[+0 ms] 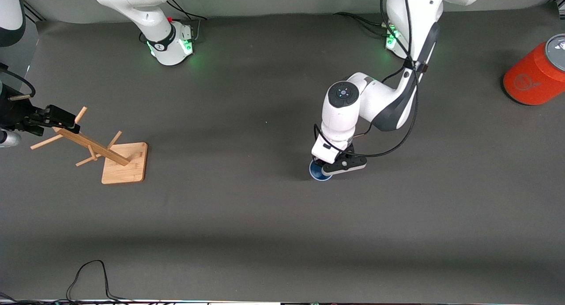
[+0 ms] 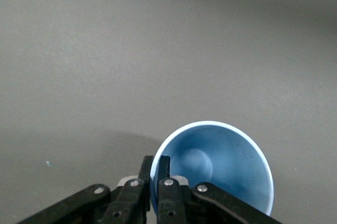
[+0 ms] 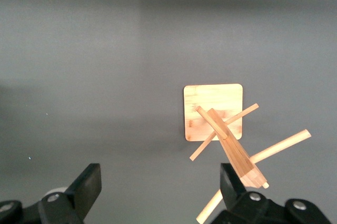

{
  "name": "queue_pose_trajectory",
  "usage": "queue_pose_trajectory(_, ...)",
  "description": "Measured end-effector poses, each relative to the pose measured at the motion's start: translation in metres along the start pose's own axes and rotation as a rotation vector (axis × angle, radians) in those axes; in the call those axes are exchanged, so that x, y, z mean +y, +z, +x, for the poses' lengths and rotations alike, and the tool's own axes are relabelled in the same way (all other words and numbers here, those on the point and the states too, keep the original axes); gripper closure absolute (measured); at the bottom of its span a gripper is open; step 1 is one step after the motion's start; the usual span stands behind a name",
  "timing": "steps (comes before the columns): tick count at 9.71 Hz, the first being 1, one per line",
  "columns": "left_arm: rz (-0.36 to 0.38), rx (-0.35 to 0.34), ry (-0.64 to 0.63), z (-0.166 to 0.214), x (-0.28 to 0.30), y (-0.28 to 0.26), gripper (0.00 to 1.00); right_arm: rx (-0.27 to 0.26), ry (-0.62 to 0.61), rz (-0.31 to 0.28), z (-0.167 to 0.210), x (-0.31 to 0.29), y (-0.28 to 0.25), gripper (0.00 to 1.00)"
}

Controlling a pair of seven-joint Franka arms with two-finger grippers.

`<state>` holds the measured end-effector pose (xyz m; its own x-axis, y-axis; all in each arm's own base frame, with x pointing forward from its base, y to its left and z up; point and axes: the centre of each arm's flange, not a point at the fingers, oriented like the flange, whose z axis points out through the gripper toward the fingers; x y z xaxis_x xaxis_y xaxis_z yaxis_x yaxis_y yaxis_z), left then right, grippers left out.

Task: Rotate and upright cup with both arms
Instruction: 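Rotate the blue cup upright and set it down with the left gripper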

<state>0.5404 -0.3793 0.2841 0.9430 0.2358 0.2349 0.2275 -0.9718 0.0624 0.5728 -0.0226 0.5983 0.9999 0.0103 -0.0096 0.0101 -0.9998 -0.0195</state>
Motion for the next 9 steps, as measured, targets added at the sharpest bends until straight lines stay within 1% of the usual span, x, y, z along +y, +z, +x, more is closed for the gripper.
queue_pose_trajectory(3,-0.006,0.027,-0.027,-0.017,-0.006,0.03,0.93,0.0,0.0,0.0,0.0,0.0,0.0,0.0)
queue_pose_trajectory(5,-0.014,0.031,-0.045,-0.018,-0.005,0.036,0.92,0.0,0.0,0.0,0.0,0.0,0.0,0.0)
queue_pose_trajectory(7,-0.009,0.032,-0.055,-0.015,-0.007,0.037,0.64,0.0,0.0,0.0,0.0,0.0,0.0,0.0)
queue_pose_trajectory(8,0.002,0.034,-0.064,-0.008,-0.008,0.031,0.47,0.0,0.0,0.0,0.0,0.0,0.0,0.0)
queue_pose_trajectory(9,0.034,0.035,-0.076,0.008,-0.01,0.013,0.32,0.0,0.0,0.0,0.0,0.0,0.0,0.0)
